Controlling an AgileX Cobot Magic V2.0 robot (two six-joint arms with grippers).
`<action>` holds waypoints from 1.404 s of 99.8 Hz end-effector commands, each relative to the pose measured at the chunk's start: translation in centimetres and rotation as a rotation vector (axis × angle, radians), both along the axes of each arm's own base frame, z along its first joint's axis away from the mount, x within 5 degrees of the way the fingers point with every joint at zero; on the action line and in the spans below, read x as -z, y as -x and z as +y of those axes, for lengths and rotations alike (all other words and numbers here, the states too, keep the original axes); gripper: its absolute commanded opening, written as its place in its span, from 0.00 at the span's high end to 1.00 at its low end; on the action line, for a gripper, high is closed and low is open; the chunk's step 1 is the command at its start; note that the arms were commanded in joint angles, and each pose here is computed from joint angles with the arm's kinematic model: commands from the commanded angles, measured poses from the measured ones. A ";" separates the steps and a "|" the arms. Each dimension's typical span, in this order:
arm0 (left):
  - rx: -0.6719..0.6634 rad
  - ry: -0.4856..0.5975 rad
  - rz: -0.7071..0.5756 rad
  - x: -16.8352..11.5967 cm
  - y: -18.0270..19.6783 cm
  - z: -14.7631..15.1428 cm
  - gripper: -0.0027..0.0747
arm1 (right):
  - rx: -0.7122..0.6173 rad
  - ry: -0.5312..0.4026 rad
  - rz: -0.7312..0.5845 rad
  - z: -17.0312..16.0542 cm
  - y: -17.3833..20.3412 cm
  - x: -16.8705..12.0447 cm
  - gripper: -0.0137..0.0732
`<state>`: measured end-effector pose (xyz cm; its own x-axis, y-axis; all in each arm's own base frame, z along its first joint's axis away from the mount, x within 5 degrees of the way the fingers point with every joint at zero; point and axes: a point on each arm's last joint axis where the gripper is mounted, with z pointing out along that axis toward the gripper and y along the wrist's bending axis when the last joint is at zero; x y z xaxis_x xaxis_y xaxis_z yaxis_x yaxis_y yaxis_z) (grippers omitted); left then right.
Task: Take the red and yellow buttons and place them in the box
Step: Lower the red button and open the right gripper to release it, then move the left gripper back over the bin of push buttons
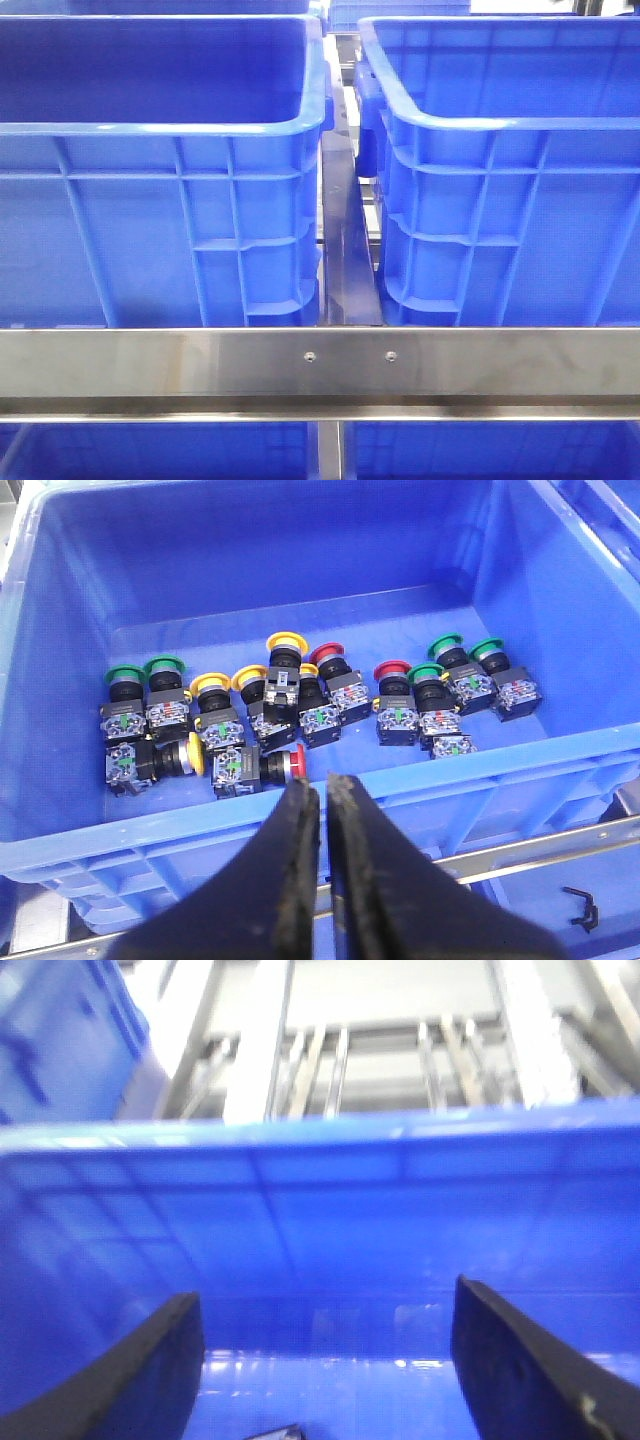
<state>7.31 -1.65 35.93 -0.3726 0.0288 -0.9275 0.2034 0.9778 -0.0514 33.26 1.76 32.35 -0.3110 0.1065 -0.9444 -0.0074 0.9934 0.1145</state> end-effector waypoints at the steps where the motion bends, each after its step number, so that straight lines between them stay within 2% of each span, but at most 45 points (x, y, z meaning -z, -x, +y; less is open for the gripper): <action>1: 0.000 0.034 -0.087 -1.4 -0.1 -0.1 0.99 | 0.009 0.005 -0.107 -0.3 3.2 -3.3 0.22; 23: 0.000 0.034 -0.087 -1.4 -0.1 -0.1 0.99 | 0.009 -0.001 -0.209 -0.7 10.6 -4.6 0.22; 52: 0.000 0.034 -0.087 -1.4 -0.1 -0.1 0.99 | 0.005 -0.008 -0.320 -1.1 18.0 -3.7 0.24; 57: 0.000 0.034 -0.087 -1.4 -0.1 -0.1 0.99 | 0.009 -0.008 -0.334 -1.2 19.0 -3.3 0.29; 64: 0.000 0.034 -0.087 -1.4 -0.1 -0.1 0.99 | 0.011 -0.010 -0.358 -1.2 20.0 -3.2 0.41; 83: 0.000 0.034 -0.087 -1.4 -0.1 -0.1 0.99 | 0.004 -0.013 -0.388 -1.2 21.2 -3.1 0.80; 93: -0.001 0.032 -0.087 -1.4 -0.1 -0.1 0.99 | -0.008 -0.015 -0.388 -1.1 21.2 -3.1 0.93; 131: -0.001 0.032 -0.087 -1.4 -0.1 -0.1 0.99 | -0.060 -0.025 -0.385 -0.6 21.2 -3.0 0.92; 140: -0.001 0.032 -0.087 -1.4 -0.1 -0.1 0.96 | -0.061 -0.026 -0.385 -0.6 21.2 -3.0 0.92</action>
<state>7.31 -1.65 35.93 -0.3726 0.0288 -0.9275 0.2034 0.9778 -0.0514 12.18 1.09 34.48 0.0329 0.1253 -0.9916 -0.1044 0.9871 0.1213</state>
